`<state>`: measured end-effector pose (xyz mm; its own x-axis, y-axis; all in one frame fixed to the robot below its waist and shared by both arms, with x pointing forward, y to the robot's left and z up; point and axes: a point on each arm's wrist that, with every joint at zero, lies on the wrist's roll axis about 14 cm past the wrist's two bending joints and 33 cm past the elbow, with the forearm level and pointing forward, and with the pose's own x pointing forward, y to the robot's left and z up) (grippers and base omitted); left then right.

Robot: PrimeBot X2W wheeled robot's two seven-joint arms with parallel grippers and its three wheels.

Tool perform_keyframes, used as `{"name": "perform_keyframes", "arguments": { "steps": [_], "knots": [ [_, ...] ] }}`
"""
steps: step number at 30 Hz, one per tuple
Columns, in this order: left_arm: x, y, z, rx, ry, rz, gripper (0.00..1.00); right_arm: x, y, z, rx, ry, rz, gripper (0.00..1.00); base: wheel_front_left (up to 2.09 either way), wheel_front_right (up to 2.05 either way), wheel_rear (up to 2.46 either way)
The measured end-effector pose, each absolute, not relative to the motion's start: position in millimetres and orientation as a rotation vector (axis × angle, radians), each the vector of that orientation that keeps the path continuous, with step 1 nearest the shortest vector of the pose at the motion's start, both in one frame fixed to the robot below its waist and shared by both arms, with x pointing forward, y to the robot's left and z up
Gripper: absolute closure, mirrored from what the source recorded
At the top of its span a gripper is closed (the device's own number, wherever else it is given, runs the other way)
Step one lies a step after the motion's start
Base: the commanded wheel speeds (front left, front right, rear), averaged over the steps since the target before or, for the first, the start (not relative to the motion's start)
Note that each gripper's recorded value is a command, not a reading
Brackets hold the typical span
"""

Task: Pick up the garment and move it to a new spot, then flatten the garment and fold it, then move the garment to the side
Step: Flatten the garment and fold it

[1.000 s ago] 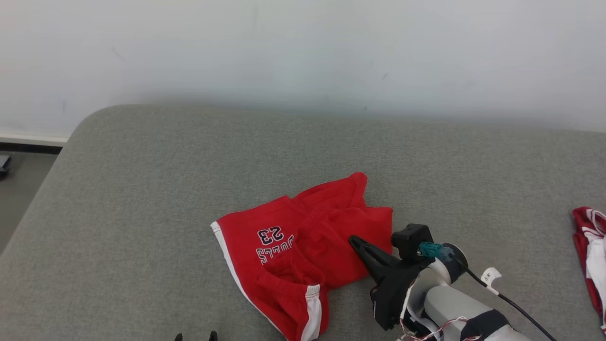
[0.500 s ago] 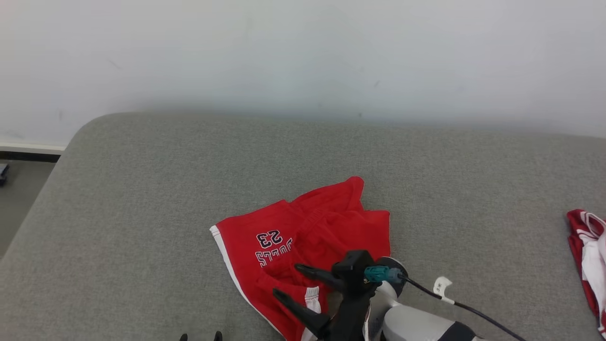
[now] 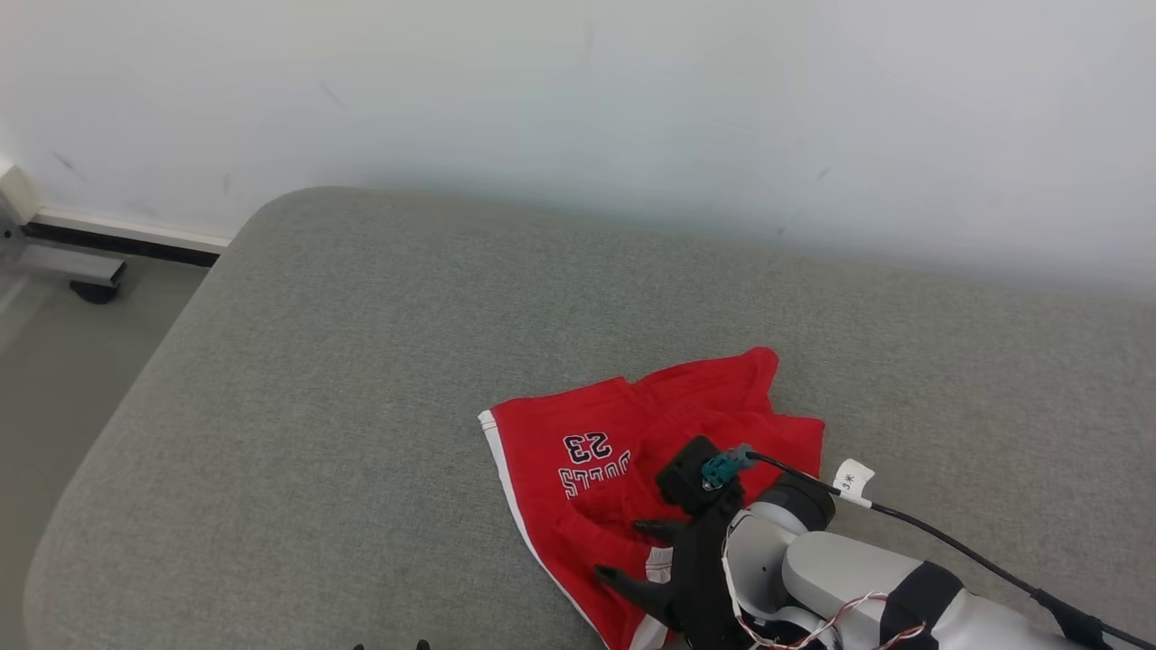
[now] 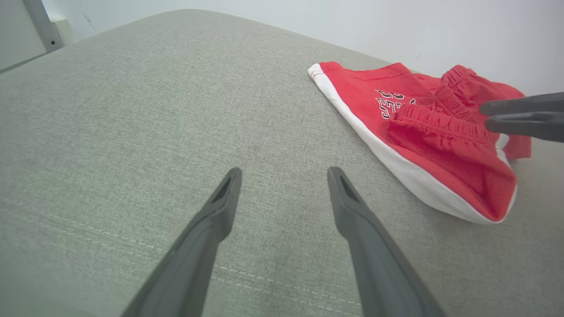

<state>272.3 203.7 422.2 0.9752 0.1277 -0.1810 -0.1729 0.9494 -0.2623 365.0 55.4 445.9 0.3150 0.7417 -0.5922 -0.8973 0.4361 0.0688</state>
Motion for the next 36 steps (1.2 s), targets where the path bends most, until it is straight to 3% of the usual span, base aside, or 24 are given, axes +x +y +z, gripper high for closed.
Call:
{"name": "perform_keyframes", "arguments": {
  "steps": [6, 8, 10, 11, 13, 24, 29, 36],
  "knots": [
    [264, 211, 421, -0.288, 0.161, 0.191, 0.0, 363, 54, 434, -0.344, 0.7, 1.108, 0.0, 0.0, 0.0, 0.0],
    [261, 214, 421, -0.293, 0.16, 0.206, 0.0, 364, 55, 432, -0.341, 0.719, 1.111, 0.04, 0.0, 0.0, 0.0],
    [258, 217, 420, -0.296, 0.161, 0.219, 0.0, 365, 57, 429, -0.356, 0.732, 1.116, 0.32, 0.0, 0.0, 0.0],
    [257, 218, 420, -0.297, 0.163, 0.224, 0.0, 365, 58, 428, -0.355, 0.737, 1.12, 0.63, 0.0, 0.0, 0.0],
    [255, 220, 418, -0.298, 0.169, 0.237, 0.0, 365, 61, 426, -0.34, 0.745, 1.125, 1.0, 0.0, 0.0, 0.0],
    [259, 220, 416, -0.292, 0.18, 0.235, 0.0, 394, 61, 450, -0.149, 0.603, 1.057, 1.0, 0.0, 0.0, 0.0],
    [267, 214, 420, -0.289, 0.169, 0.202, 0.0, 432, 34, 482, 0.007, 0.444, 0.909, 1.0, 0.0, 0.0, 0.0],
    [275, 203, 421, -0.287, 0.168, 0.15, 0.0, 471, -61, 501, 0.122, 0.323, 0.601, 1.0, 0.0, 0.0, 0.0]
  ]
}}
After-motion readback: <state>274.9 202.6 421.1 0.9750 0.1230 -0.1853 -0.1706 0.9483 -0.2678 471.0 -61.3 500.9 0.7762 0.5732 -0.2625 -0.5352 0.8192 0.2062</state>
